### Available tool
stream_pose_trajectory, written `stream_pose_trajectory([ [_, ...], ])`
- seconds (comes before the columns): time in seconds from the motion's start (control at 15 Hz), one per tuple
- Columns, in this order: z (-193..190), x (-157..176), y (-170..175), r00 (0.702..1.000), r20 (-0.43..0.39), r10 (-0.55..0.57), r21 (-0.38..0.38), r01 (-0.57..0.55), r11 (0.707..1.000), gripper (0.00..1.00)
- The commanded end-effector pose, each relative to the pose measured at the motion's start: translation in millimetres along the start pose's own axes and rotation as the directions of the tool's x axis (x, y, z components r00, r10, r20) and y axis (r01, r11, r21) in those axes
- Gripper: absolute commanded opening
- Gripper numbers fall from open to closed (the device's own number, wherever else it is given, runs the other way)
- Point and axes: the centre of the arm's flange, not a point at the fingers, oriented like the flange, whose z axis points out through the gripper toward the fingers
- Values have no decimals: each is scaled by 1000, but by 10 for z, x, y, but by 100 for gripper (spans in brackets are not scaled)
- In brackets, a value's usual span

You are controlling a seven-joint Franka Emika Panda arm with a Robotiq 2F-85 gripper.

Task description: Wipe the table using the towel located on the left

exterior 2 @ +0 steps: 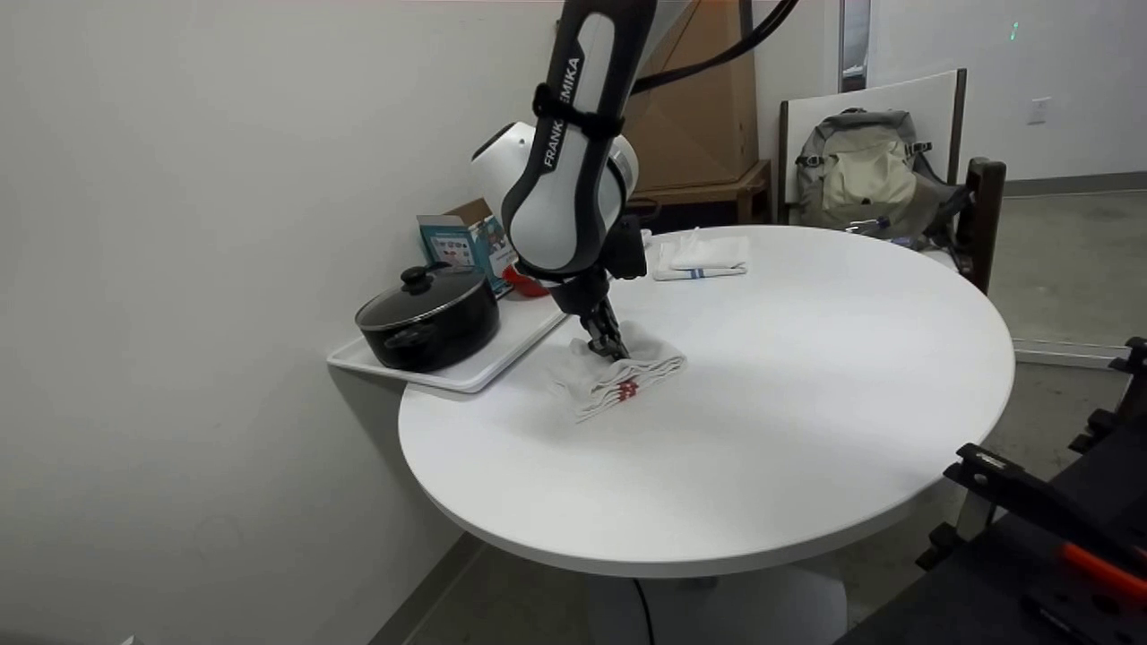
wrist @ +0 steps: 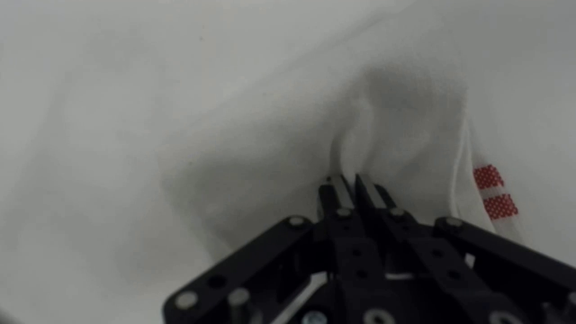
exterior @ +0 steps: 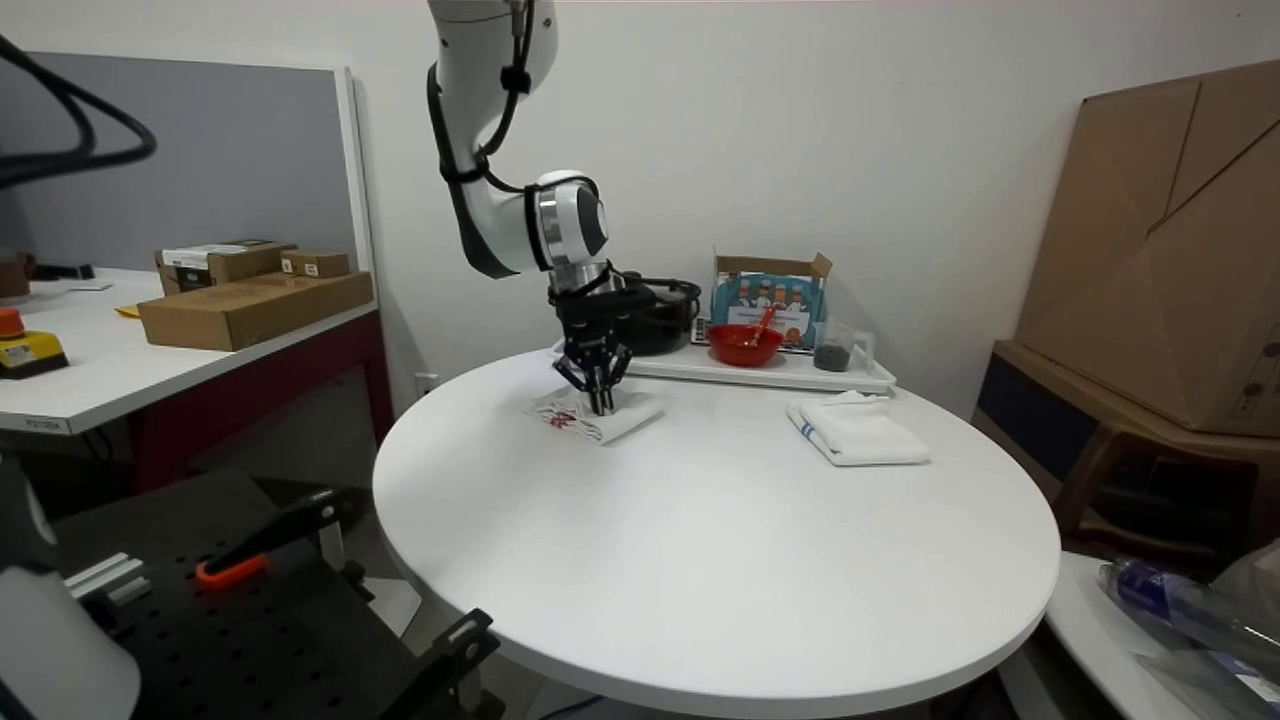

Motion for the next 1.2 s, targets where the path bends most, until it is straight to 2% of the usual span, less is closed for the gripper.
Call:
stream_pose_trajectory([
  [0.0, 38, 183, -285, 993, -10, -115, -4, 115, 993, 8],
  [0.27, -64, 251, -582, 979, -42, -199, 8, 200, 980, 8],
  [0.53, -2, 16, -843, 966, -44, -255, 55, 257, 965, 8],
  [0.8, 112, -534, -1042, 969, -12, -246, 88, 246, 965, 8],
  [1.13, 219, -1412, -1068, 990, 58, -125, 138, 116, 984, 8],
])
